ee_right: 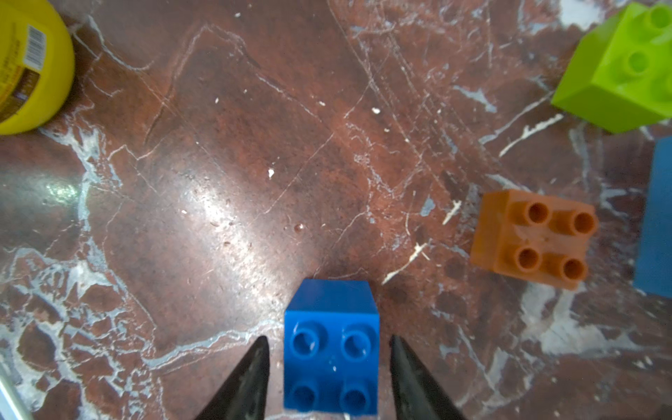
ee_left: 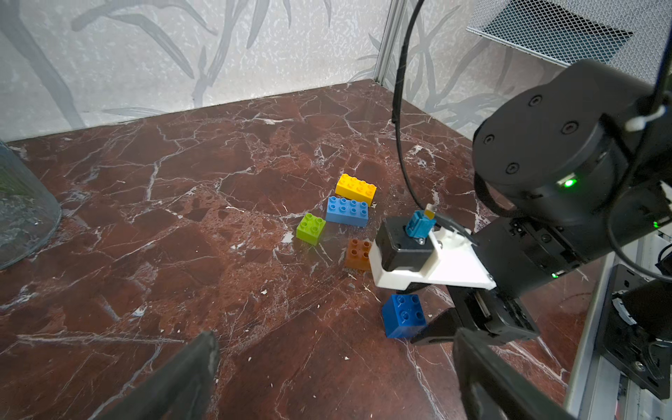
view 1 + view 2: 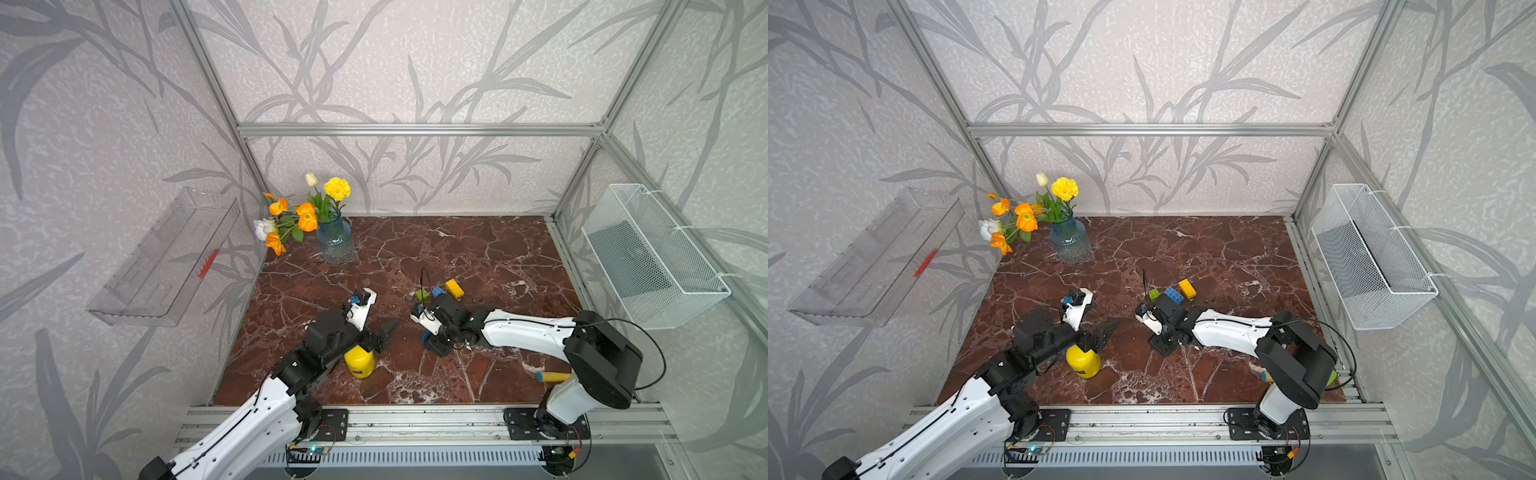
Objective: Assemble the letter f with lego
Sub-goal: Place the lego brick at the center of the board, then pick up the lego brick from the center of the board.
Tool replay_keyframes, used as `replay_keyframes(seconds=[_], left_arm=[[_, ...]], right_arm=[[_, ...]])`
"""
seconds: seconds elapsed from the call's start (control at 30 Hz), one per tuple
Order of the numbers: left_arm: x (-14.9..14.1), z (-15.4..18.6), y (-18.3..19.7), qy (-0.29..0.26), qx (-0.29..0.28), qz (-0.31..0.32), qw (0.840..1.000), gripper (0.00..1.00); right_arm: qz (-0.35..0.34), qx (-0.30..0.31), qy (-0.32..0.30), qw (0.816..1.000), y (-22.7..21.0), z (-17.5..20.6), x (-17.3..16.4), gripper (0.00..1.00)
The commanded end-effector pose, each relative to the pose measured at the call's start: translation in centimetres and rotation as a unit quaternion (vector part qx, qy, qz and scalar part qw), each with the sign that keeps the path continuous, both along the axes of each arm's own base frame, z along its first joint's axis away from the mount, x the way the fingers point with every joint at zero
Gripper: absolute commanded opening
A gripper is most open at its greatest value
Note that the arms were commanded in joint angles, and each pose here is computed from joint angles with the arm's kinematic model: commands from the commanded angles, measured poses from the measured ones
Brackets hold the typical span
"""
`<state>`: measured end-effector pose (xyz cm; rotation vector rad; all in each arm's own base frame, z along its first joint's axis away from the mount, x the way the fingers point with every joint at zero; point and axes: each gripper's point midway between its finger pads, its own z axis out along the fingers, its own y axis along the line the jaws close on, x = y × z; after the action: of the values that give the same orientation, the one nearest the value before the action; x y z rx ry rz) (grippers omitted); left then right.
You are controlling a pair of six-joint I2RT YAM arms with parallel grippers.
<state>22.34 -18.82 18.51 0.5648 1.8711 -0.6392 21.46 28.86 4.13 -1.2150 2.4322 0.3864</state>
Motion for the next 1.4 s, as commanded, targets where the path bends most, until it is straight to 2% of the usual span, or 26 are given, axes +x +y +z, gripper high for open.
replay_keyframes(seconds=[0.0,0.13,0.3,0.53,0.8,1.37], left_arm=[[-0.5,0.2,-0.3,0.001,-0.007,-0.013,1.000,1.00],[-0.9,0.2,-0.8,0.005,-0.010,-0.031,0.999,0.99],[-1.2,0.2,-1.4,0.010,-0.010,-0.049,0.999,0.99],[-2.1,-0.9,-2.8,0.021,0.003,-0.086,0.996,1.00],[-3.4,-1.8,-4.5,0.021,0.026,-0.118,0.992,1.00],[-4.1,-2.4,-4.8,0.010,0.045,-0.124,0.991,0.99]], right_arm=[[-0.018,0.021,-0.032,0.999,0.1,3.8,1.2,0.56],[-0.053,0.040,-0.056,0.996,-1.4,6.7,2.8,0.58],[-0.090,0.023,-0.077,0.993,-3.9,8.3,5.8,0.60],[-0.113,-0.017,-0.047,0.992,-5.6,6.5,9.9,0.56],[-0.110,-0.033,-0.026,0.993,-4.7,3.8,13.0,0.51],[-0.112,-0.054,-0.001,0.992,-4.2,0.0,15.4,0.47]])
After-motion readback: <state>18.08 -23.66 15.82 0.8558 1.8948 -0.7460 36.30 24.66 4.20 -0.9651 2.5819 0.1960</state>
